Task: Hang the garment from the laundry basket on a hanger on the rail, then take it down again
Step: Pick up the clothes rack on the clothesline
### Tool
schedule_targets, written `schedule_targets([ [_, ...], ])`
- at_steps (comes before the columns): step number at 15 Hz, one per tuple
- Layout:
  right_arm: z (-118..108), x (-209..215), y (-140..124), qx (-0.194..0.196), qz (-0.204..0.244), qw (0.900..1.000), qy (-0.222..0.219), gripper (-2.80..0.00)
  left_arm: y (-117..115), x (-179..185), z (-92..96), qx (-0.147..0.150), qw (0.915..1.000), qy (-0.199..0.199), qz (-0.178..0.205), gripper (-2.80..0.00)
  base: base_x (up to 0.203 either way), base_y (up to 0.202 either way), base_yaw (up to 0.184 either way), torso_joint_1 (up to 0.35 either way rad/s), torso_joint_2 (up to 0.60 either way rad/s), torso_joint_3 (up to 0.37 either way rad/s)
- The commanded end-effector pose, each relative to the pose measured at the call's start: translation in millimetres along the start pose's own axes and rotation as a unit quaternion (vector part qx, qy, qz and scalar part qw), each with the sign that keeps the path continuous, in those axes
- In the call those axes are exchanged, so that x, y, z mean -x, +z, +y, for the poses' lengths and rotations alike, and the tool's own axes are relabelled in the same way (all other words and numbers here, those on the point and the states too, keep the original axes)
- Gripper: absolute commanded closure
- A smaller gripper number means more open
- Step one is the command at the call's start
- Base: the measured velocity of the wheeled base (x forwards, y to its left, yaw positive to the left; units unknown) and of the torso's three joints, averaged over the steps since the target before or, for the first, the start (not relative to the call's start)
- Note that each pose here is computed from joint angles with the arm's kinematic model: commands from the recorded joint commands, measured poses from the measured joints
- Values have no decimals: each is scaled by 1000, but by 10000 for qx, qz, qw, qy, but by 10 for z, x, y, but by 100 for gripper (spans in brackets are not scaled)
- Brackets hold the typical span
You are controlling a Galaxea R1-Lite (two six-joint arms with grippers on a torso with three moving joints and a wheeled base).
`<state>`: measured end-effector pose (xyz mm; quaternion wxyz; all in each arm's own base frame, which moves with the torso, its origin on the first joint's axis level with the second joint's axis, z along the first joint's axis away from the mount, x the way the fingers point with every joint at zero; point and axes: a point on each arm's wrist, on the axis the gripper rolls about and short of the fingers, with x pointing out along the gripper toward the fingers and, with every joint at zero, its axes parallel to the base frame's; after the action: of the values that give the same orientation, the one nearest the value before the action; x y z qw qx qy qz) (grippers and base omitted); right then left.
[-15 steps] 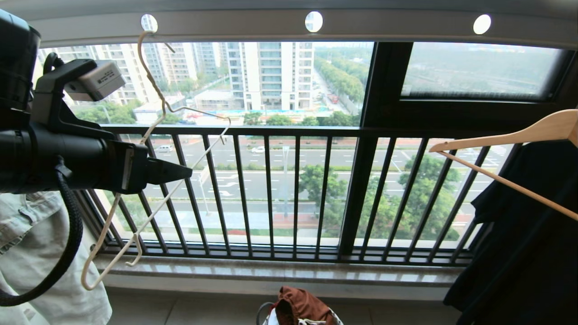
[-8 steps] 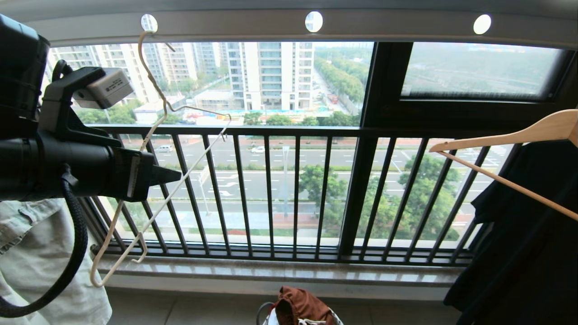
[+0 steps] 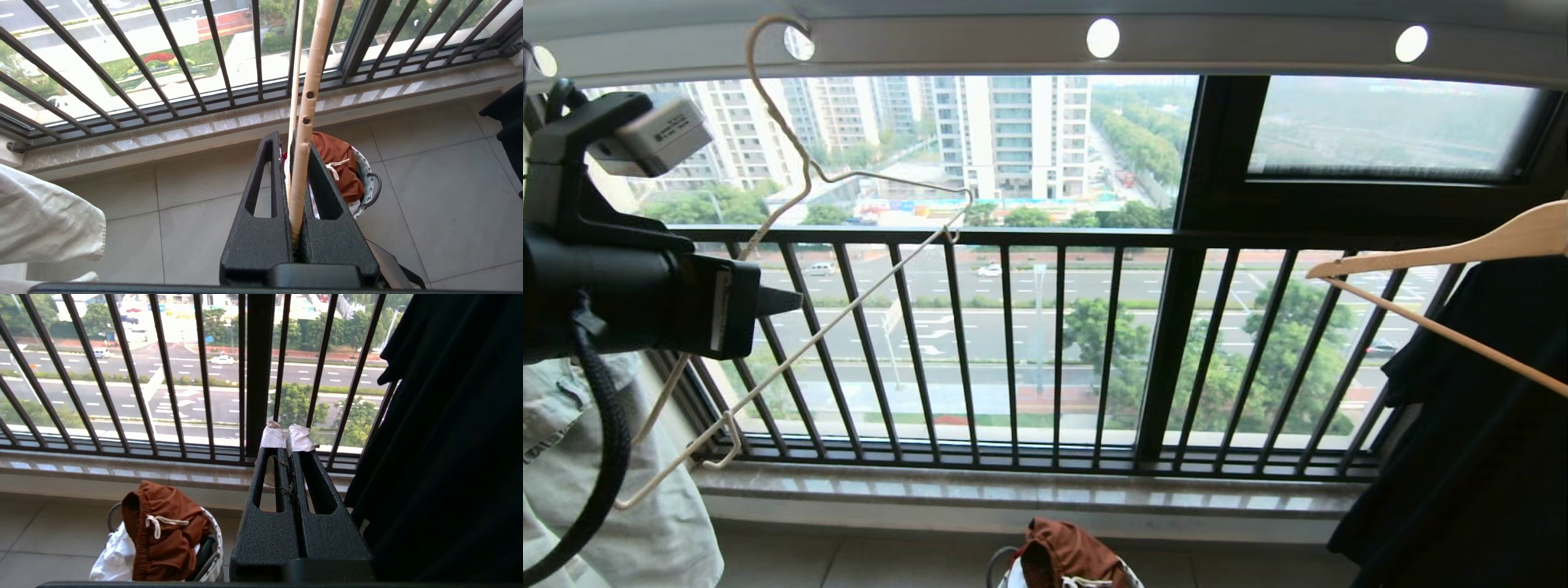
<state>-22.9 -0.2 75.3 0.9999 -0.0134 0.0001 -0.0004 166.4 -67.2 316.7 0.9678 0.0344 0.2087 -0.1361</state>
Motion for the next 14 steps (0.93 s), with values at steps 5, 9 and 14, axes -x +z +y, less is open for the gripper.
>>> schedule_targets([
  [5, 0, -1, 0, 4, 7, 10000, 4, 0, 15, 262, 40, 42, 9990, 254, -358, 0, 0, 0, 0, 0, 0, 0],
  [9, 0, -1, 0, 4, 7, 10000, 4, 0, 4, 533, 70, 97, 9971, 262, -710, 0, 0, 0, 0, 0, 0, 0],
  [14, 0, -1, 0, 4, 7, 10000, 4, 0, -419, 598, 76, 48, 9994, -90, -319, 0, 0, 0, 0, 0, 0, 0],
])
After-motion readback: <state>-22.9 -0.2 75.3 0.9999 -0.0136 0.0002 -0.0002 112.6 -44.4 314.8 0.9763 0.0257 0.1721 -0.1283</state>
